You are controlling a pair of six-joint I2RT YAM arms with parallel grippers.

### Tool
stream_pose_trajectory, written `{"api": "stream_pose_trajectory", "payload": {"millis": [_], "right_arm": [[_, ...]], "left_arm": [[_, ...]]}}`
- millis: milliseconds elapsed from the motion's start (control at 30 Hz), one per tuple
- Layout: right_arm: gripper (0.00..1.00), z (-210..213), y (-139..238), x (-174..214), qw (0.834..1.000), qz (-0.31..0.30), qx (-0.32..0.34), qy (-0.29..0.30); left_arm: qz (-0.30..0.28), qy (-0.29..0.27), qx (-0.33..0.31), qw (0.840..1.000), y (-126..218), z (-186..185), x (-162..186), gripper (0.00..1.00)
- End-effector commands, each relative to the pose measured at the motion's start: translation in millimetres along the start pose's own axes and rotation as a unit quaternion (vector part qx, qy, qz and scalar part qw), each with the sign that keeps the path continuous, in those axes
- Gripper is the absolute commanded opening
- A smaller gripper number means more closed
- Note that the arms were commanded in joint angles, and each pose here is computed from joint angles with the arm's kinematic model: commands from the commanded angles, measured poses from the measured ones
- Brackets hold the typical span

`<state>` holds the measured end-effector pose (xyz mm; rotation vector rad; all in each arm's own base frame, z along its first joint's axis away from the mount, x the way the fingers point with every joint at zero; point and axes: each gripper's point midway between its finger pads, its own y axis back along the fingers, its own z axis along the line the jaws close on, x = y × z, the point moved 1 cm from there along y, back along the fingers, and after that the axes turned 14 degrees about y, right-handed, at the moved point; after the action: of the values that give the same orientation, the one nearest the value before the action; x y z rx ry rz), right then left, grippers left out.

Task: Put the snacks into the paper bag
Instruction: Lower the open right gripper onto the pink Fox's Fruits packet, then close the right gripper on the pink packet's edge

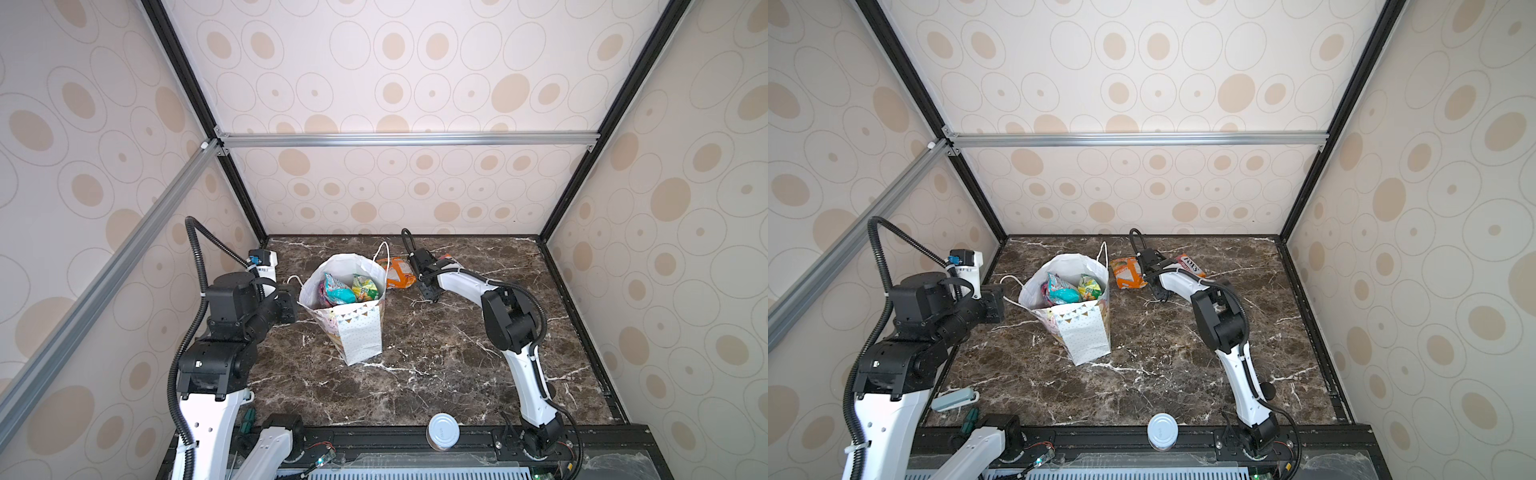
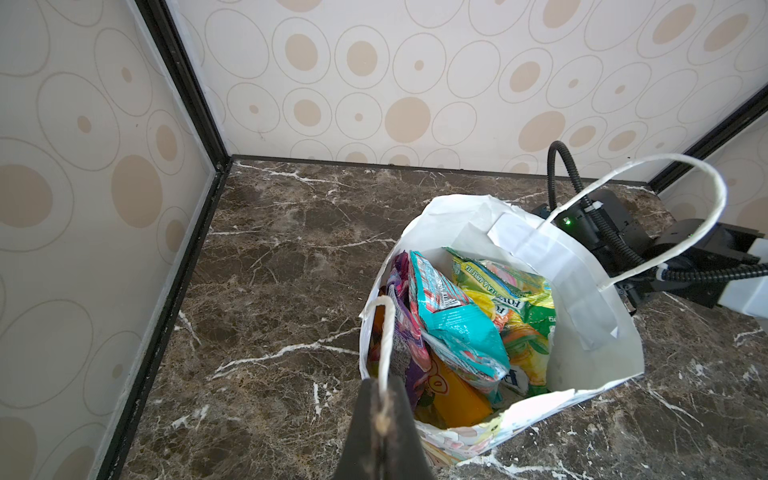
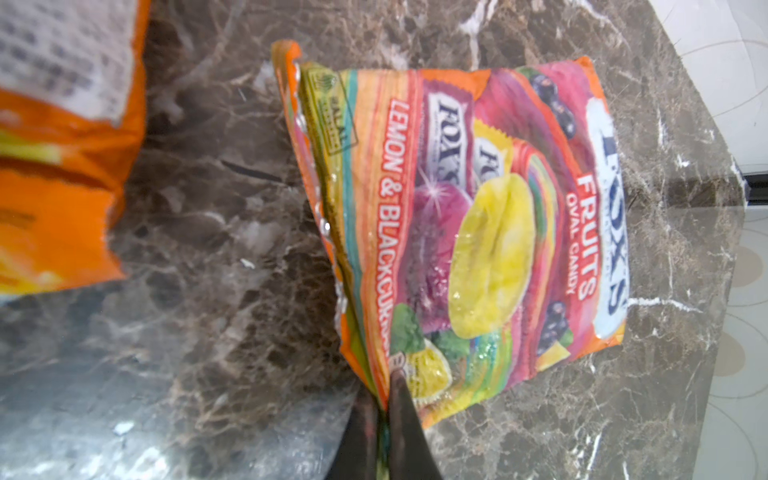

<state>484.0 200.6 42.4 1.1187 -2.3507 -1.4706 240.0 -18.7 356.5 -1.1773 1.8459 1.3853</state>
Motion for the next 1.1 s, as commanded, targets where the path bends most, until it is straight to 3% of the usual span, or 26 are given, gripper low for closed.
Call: {"api": "stream_pose_trajectory", "payload": {"millis": [0,167,1067], "right_arm": [[0.05,-4,4,3,1.000,0.000,-0.012,-0.014],[0.00,-7,12,6,0.999,-0.009,-0.031,-0.034],[0.00,-38,113,11,0.979,-0.095,-0.133,-0.126]], "left_arm": [[-0.048,-0.013,0.004,0.999,15,-4,-21,0.00],[-0.050,-0.011,0.003,0.999,17,-3,-20,0.00],[-0.054,-0.006,0.013,0.998,15,-4,-15,0.00]]}}
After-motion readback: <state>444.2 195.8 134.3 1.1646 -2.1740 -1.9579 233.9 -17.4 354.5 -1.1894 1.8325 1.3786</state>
